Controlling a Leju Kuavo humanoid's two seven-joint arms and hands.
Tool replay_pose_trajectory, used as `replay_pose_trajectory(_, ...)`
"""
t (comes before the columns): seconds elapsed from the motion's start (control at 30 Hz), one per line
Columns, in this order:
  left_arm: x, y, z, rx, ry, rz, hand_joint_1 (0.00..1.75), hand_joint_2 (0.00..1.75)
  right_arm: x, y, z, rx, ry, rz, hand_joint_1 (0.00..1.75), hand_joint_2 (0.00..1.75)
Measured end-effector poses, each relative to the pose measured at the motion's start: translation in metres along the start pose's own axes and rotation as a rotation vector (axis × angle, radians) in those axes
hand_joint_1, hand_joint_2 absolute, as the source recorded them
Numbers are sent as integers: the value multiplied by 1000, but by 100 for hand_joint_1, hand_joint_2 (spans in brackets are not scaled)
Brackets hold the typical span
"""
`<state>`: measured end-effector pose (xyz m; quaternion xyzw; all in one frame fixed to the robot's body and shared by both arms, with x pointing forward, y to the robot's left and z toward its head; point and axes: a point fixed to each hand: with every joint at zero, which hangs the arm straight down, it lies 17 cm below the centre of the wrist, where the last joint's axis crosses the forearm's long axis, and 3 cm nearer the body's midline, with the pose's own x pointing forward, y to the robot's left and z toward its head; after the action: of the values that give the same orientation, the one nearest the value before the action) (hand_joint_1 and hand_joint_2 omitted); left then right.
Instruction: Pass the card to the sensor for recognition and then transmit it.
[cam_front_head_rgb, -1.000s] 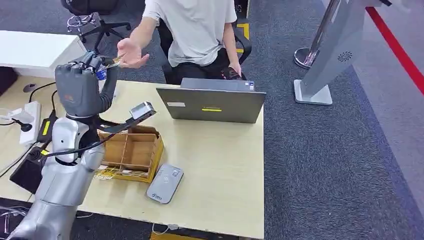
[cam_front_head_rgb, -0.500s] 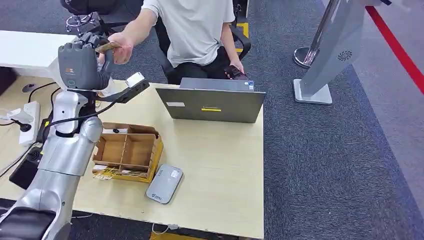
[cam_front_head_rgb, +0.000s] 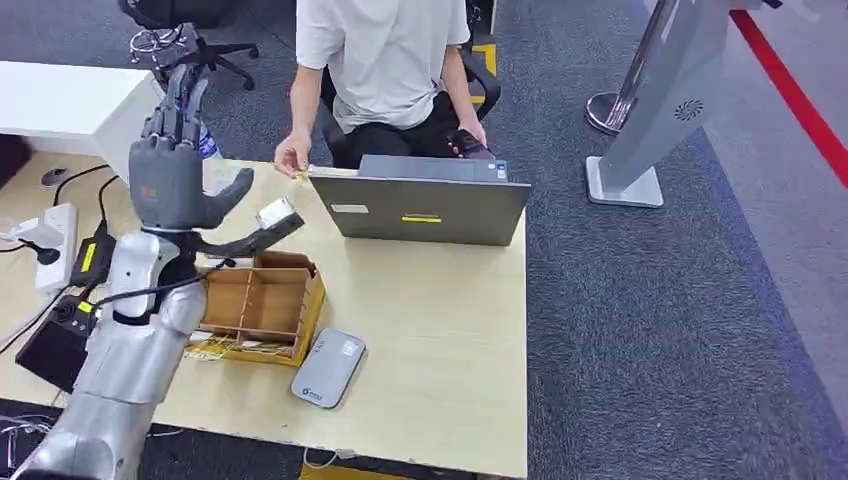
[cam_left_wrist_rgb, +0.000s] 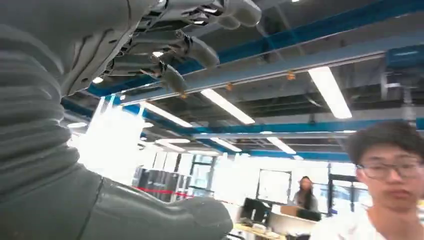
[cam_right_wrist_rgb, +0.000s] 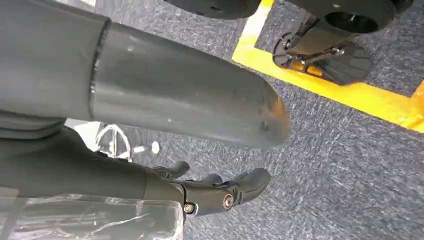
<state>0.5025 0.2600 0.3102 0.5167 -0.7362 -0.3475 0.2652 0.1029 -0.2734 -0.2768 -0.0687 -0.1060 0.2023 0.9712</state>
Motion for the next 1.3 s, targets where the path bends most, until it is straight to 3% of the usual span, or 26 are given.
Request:
replay_pose_trajectory(0.37,88,12,150,-79,-227,-1,0,175,-19,2,1,-9,20,-95,0,0)
replay_pose_trajectory(0.47,94,2,181,-159,-219,15,0,175,-19,1,1,-13,18,-111,0,0)
replay_pose_trajectory(0.6,84,-23,213,-310,-135,31,0,175,-21,0,1,-14,24,-121,0,0)
replay_pose_trajectory(0.9,43,-73,242,-541,-4,-1,0,175,-25,0,1,-13,40,-98,0,0)
replay_pose_trajectory(1.3,3,-100,240,-612,82,-30,0,175,-24,0,1,-8,37,-81,0,0)
